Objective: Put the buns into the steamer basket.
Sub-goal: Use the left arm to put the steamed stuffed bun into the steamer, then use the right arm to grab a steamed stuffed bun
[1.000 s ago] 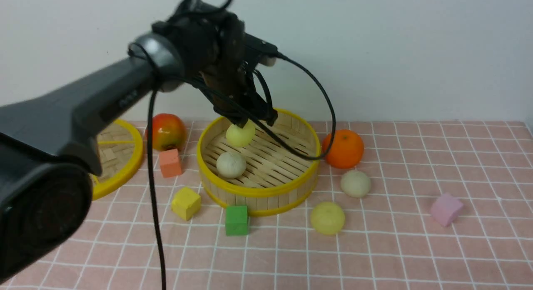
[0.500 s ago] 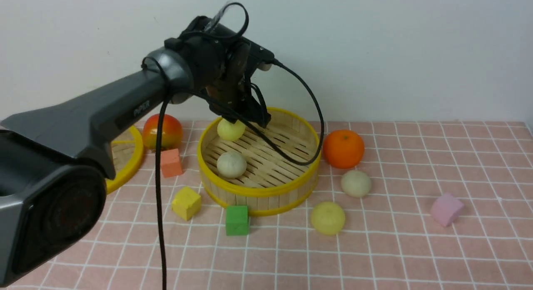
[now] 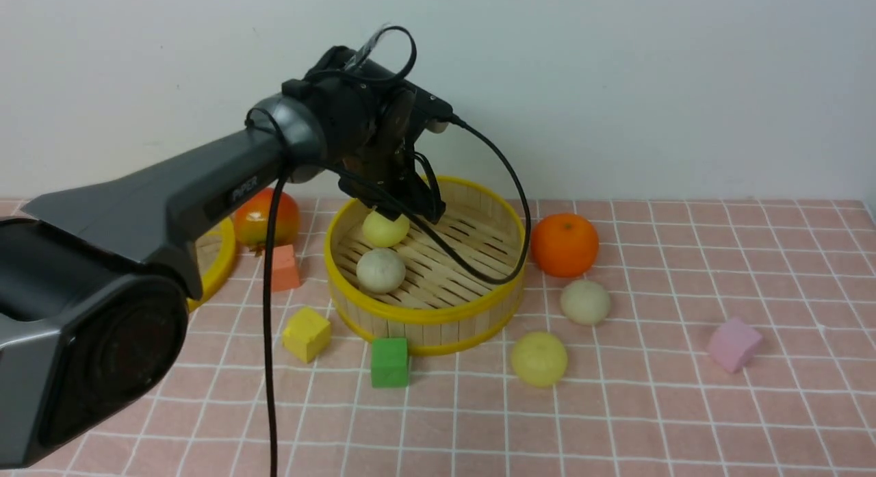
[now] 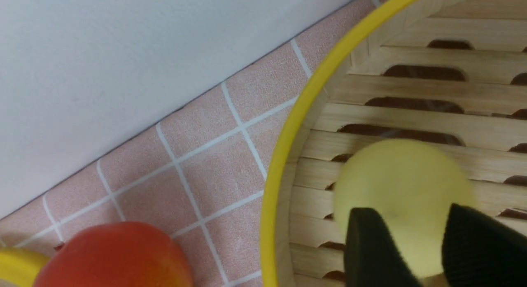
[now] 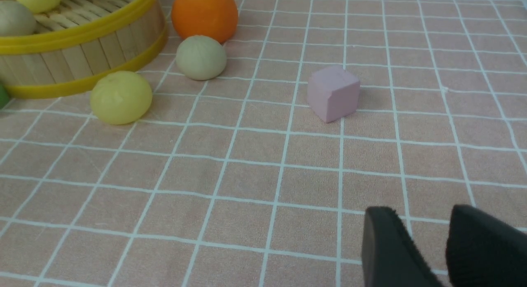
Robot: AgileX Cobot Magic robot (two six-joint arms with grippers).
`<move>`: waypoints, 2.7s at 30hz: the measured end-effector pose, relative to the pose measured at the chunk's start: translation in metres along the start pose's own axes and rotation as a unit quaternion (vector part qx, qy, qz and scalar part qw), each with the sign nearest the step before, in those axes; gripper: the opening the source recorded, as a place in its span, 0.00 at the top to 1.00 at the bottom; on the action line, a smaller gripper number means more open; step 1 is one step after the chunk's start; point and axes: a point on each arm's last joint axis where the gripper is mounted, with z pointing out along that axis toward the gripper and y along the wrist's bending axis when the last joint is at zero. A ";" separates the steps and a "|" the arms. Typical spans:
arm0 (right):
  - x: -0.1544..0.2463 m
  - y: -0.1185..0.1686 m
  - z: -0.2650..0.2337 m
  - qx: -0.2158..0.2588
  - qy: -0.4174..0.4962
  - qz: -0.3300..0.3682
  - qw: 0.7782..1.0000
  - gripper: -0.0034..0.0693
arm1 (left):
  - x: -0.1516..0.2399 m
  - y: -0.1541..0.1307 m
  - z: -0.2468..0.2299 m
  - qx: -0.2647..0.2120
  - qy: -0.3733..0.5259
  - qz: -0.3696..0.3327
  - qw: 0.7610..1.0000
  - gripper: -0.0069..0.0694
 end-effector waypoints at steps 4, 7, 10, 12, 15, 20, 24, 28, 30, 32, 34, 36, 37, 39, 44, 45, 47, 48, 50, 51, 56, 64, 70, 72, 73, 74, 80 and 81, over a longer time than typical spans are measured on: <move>0.000 0.000 0.000 0.000 0.000 0.000 1.000 0.62 | 0.004 0.001 -0.011 0.006 0.036 -0.019 0.999 0.40; 0.000 0.000 0.000 0.000 0.000 0.000 1.000 0.62 | 0.003 0.003 -0.031 0.017 0.048 -0.040 0.998 0.39; 0.000 0.000 0.000 0.000 0.000 0.000 1.000 0.62 | -0.006 0.016 -0.110 0.051 0.030 -0.084 0.995 0.49; 0.000 0.000 0.000 0.000 0.000 0.000 1.000 0.62 | -0.006 0.023 -0.158 0.068 0.014 -0.099 0.993 0.62; 0.000 0.000 0.000 0.000 0.000 0.000 1.000 0.62 | 0.001 0.031 -0.212 0.086 -0.020 -0.111 0.990 0.80; 0.000 0.000 0.000 0.000 0.000 0.000 1.000 0.62 | 0.054 0.032 -0.274 0.123 -0.031 -0.125 0.984 0.93; 0.000 0.000 0.000 0.000 0.000 0.000 1.000 0.62 | 0.106 0.028 -0.301 0.149 -0.110 -0.148 0.971 0.93; 0.000 0.000 0.000 0.000 0.000 0.000 1.000 0.62 | 0.188 0.021 -0.313 0.162 -0.229 -0.184 0.942 0.93; 0.000 0.000 0.000 0.000 0.000 0.000 1.000 0.62 | 0.209 0.020 -0.315 0.160 -0.279 -0.195 0.927 0.93; 0.000 0.000 0.000 0.000 0.000 0.000 1.000 0.62 | 0.260 0.018 -0.317 0.152 -0.387 -0.211 0.885 0.93; 0.000 0.000 0.000 0.000 0.000 0.000 1.000 0.62 | 0.280 0.017 -0.318 0.149 -0.423 -0.216 0.867 0.93; 0.000 0.000 0.000 0.000 0.000 0.000 1.000 0.62 | 0.308 0.015 -0.318 0.150 -0.475 -0.228 0.837 0.93; 0.000 0.000 0.000 0.000 0.000 0.000 1.000 0.62 | 0.311 0.015 -0.319 0.151 -0.481 -0.229 0.833 0.93; 0.000 0.000 0.000 -0.001 -0.002 0.001 1.000 0.62 | 0.321 0.013 -0.317 0.157 -0.484 -0.236 0.828 0.93; -0.004 0.003 0.001 -0.020 -0.035 0.068 0.997 0.62 | 0.322 0.012 -0.313 0.160 -0.472 -0.240 0.833 0.93; -0.007 0.004 0.001 -0.028 -0.051 0.099 0.993 0.62 | 0.323 0.011 -0.312 0.161 -0.467 -0.239 0.836 0.93; -0.013 0.004 0.000 -0.036 -0.081 0.134 0.987 0.62 | 0.324 0.010 -0.310 0.163 -0.456 -0.238 0.842 0.93; -0.015 0.004 0.000 -0.039 -0.092 0.148 0.984 0.62 | 0.324 0.010 -0.309 0.164 -0.450 -0.237 0.845 0.93; -0.017 0.004 -0.001 -0.043 -0.105 0.165 0.980 0.62 | 0.325 0.009 -0.308 0.165 -0.443 -0.236 0.849 0.93; -0.020 0.004 -0.002 -0.047 -0.119 0.187 0.974 0.62 | 0.326 0.008 -0.307 0.166 -0.434 -0.235 0.853 0.93; -0.046 0.011 -0.014 -0.084 -0.115 0.253 0.957 0.64 | 0.328 0.006 -0.304 0.169 -0.415 -0.233 0.863 0.93; -0.146 0.037 -0.003 -0.113 0.171 0.069 0.976 0.90 | 0.328 0.006 -0.302 0.169 -0.407 -0.232 0.867 0.93; -0.166 0.043 0.073 -0.115 0.367 0.038 0.922 0.95 | 0.328 0.006 -0.302 0.170 -0.405 -0.232 0.868 0.93; -0.168 0.047 0.088 -0.119 0.384 0.031 0.915 0.95 | 0.328 0.006 -0.302 0.170 -0.405 -0.232 0.868 0.93; -0.164 0.056 0.114 -0.126 0.419 0.016 0.899 0.95 | 0.328 0.006 -0.302 0.170 -0.405 -0.232 0.868 0.93; -0.166 0.060 0.117 -0.131 0.419 0.012 0.898 0.95 | 0.328 0.006 -0.302 0.170 -0.405 -0.232 0.868 0.93; -0.143 0.130 0.198 -0.137 0.498 -0.090 0.852 0.94 | 0.328 0.006 -0.302 0.170 -0.405 -0.232 0.868 0.93; -0.140 0.137 0.206 -0.133 0.501 -0.105 0.849 0.93 | 0.328 0.006 -0.302 0.170 -0.405 -0.232 0.868 0.93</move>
